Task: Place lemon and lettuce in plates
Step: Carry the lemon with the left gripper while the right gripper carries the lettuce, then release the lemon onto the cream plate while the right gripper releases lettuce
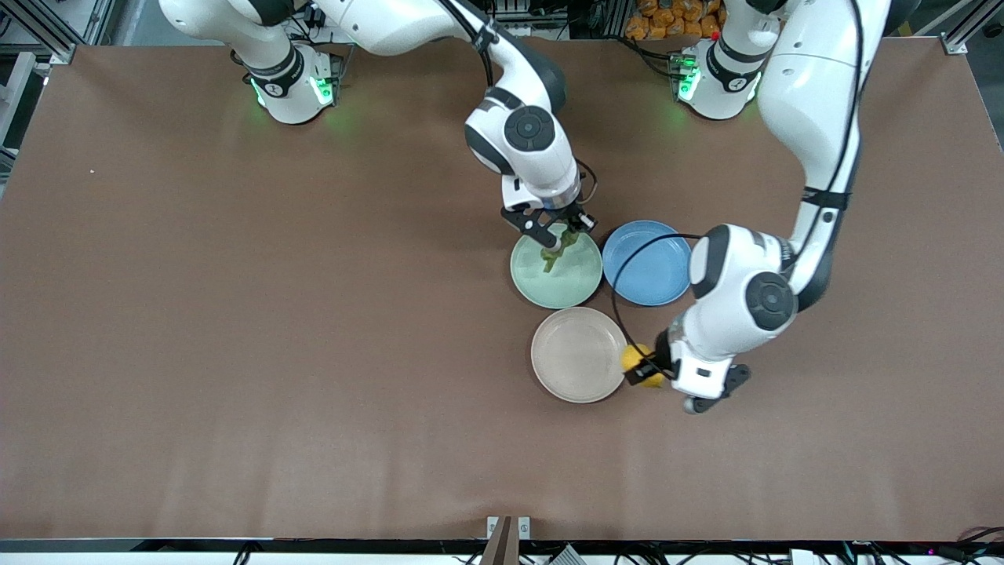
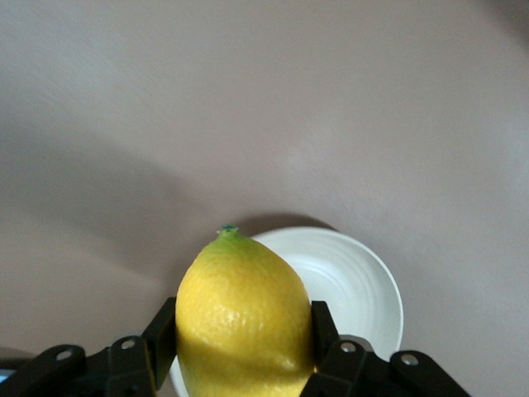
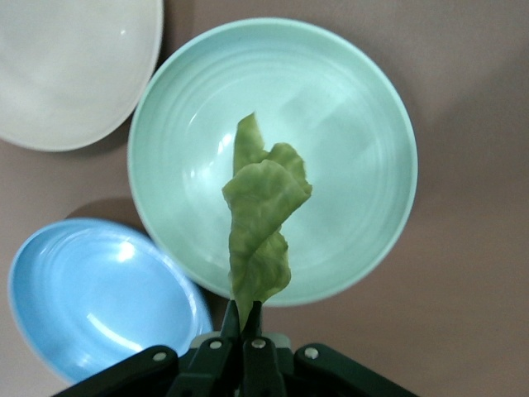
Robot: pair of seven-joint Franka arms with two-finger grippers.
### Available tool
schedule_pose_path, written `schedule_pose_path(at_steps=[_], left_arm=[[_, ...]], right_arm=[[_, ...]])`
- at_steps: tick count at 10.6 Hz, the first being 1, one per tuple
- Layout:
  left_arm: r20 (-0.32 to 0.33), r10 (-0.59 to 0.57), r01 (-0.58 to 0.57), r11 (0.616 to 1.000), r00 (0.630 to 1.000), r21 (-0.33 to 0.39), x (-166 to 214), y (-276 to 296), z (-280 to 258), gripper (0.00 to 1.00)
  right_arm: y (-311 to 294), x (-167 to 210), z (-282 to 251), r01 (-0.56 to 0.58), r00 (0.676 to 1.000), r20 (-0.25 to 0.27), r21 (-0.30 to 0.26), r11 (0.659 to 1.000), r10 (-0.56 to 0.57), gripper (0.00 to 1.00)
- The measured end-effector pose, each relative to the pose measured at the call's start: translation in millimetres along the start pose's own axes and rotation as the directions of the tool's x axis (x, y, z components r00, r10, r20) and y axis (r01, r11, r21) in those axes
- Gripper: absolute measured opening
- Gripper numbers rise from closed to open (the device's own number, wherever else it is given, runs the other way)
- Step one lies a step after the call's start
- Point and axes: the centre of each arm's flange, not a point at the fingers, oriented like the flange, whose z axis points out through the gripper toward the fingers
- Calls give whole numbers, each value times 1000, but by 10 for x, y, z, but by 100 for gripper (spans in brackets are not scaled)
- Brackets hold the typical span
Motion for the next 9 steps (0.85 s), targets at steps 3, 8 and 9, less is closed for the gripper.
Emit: schedule_pose_path(at_steps=[3,8,9], left_arm=[[21,54,-54,998,998,9,-442,217,492,67],[-6,77,-77,997,997,17,-398,226,494,100],[-34,72,-71,997,997,15,-259,185,380,100]], right_arm=[[-6,141,103,-10,1000,-20,15,1000,10,24],[-178,191,-568,-7,1000,-25,50,999,8,92],[-186,173,-881,13,999,-30,33,999,-12,100]])
